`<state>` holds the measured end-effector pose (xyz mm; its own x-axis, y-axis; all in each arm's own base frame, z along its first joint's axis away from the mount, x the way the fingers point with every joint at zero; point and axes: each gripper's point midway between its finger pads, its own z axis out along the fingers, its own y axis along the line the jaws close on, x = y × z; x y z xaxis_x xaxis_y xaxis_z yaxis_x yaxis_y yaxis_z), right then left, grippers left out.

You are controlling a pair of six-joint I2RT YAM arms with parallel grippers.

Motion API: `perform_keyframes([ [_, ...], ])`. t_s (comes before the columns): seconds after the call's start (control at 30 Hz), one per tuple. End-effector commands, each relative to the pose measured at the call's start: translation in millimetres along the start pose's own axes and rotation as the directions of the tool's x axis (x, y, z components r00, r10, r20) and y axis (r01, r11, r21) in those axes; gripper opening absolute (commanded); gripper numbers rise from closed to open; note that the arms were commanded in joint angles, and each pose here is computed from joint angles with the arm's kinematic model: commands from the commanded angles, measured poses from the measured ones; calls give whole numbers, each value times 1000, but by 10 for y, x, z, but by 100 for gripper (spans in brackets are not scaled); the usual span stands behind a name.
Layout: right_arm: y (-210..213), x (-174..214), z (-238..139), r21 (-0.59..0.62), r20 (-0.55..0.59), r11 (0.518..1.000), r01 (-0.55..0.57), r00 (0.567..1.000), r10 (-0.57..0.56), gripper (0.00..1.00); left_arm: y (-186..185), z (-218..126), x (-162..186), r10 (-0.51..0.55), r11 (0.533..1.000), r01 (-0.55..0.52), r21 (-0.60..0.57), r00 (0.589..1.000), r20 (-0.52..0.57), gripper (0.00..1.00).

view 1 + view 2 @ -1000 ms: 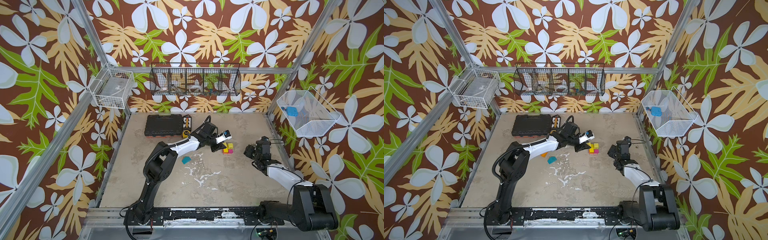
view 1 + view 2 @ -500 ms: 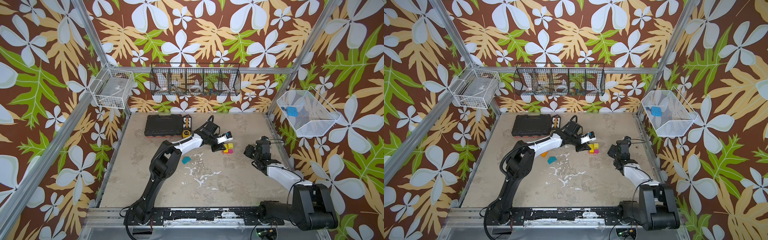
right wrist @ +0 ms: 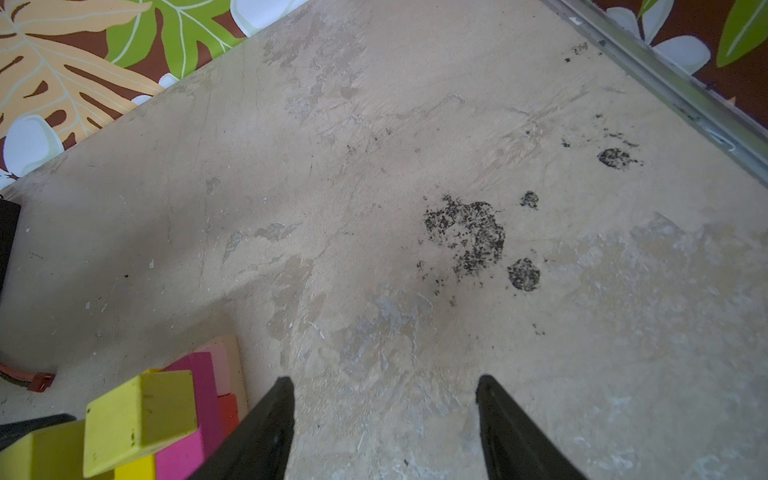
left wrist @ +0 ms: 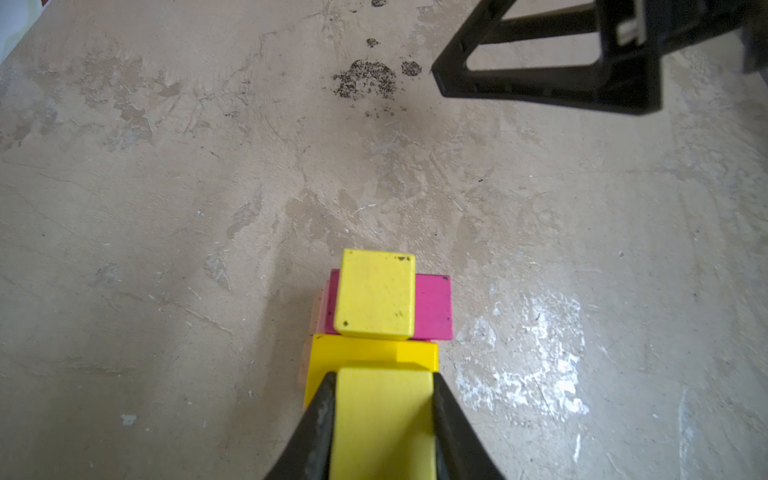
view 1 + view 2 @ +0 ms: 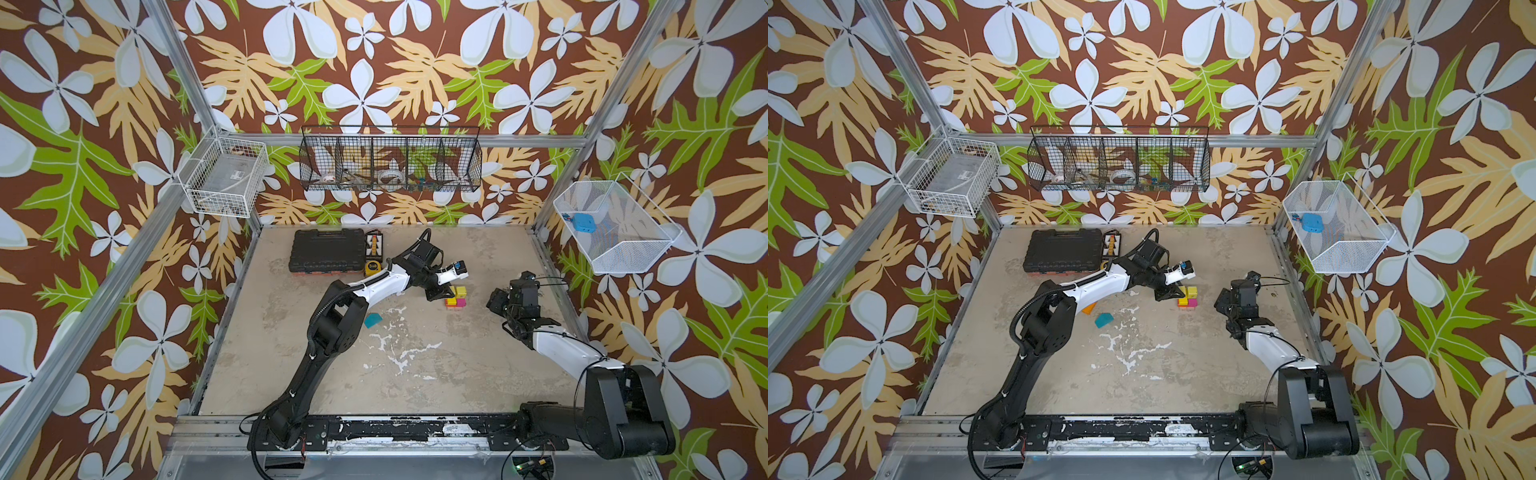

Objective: Build the wood block tower
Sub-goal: 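Lower the lime-yellow block onto the tower top with the left gripper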

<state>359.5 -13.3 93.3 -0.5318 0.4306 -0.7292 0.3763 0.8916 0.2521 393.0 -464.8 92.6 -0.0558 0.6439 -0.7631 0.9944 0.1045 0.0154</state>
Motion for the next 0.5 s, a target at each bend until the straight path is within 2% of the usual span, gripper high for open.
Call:
perform_keyframes([
  [0.0,16,-61,0,6,21,1000,2,1000,-2,69,-19,12,3,3,1000,-3,20,1000,-2,0],
  [0.47,43,-57,17,14,15,1000,17,1000,-17,69,-5,72,5,3,999,-3,32,1000,-5,0],
])
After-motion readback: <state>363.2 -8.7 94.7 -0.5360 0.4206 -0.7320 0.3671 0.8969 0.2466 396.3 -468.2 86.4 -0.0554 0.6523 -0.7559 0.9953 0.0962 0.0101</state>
